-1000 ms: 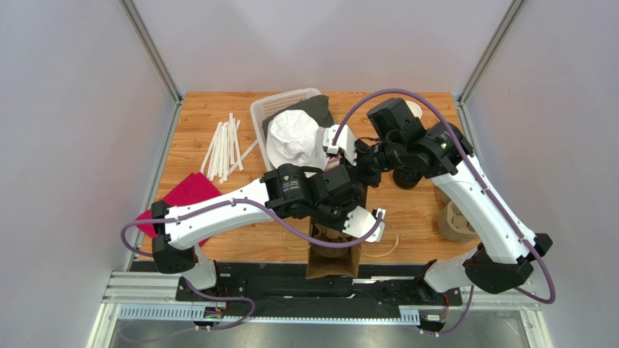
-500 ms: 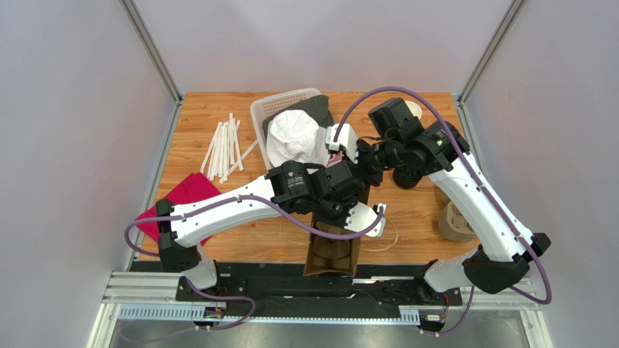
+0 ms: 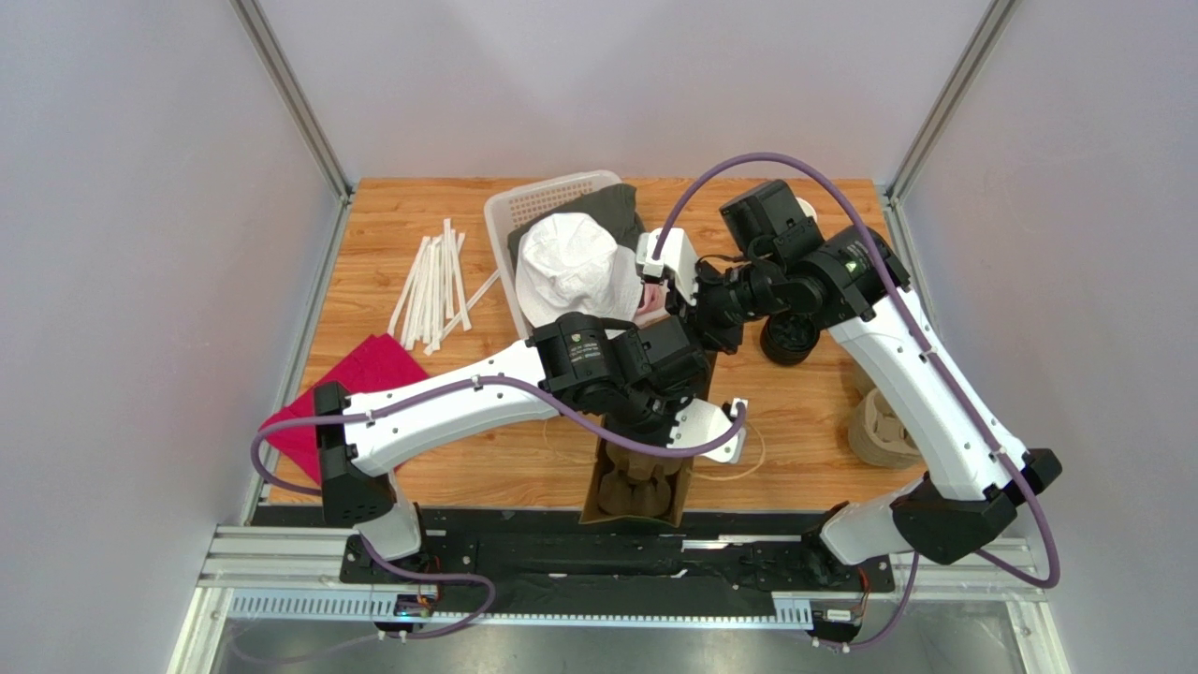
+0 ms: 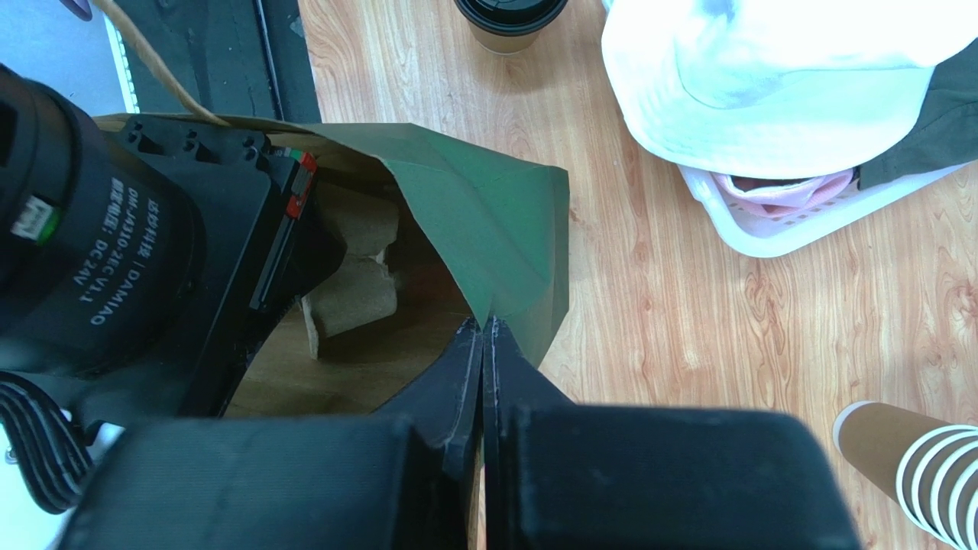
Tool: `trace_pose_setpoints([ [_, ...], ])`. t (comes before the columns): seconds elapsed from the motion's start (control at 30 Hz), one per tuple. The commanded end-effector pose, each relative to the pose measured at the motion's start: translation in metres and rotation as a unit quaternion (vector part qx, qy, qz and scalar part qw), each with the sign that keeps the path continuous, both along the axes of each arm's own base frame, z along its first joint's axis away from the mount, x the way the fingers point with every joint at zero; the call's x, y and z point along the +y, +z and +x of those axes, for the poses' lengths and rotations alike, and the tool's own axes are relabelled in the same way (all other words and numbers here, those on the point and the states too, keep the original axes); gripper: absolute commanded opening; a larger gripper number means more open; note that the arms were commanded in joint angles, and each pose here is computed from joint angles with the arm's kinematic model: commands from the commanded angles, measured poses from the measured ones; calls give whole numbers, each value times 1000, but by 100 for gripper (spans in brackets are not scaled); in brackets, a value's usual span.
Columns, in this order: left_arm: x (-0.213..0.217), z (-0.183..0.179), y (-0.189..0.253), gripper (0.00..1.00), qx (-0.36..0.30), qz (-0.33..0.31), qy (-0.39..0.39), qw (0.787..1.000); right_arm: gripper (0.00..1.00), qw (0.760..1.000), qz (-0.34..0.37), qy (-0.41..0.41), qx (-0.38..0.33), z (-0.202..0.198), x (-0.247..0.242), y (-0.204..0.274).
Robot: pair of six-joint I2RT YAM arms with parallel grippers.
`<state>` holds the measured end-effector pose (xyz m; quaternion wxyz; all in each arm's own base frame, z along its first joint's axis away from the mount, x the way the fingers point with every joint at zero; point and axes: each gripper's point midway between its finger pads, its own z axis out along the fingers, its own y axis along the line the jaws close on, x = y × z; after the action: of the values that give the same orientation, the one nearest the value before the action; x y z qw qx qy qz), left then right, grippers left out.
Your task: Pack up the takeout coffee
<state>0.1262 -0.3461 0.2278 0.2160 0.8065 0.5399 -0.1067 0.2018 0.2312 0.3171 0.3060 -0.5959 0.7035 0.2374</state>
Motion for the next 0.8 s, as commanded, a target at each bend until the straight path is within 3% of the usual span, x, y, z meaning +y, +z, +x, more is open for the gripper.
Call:
trace_pose_setpoints([
  [0.0,0,-8,-7,0,32,7,-1,999,0,999,33,9,-4,-4,8,15],
  [0.27,-1,1,-17,2,31,19,12,999,0,999,33,14,7,-9,8,13],
  [0.57,-8,13,9,41,-10,-33,29,999,0,999,29,19,13,-11,7,8],
  [0.77,-10,17,18,51,-18,-48,39,998,0,999,28,20,17,-11,8,6],
])
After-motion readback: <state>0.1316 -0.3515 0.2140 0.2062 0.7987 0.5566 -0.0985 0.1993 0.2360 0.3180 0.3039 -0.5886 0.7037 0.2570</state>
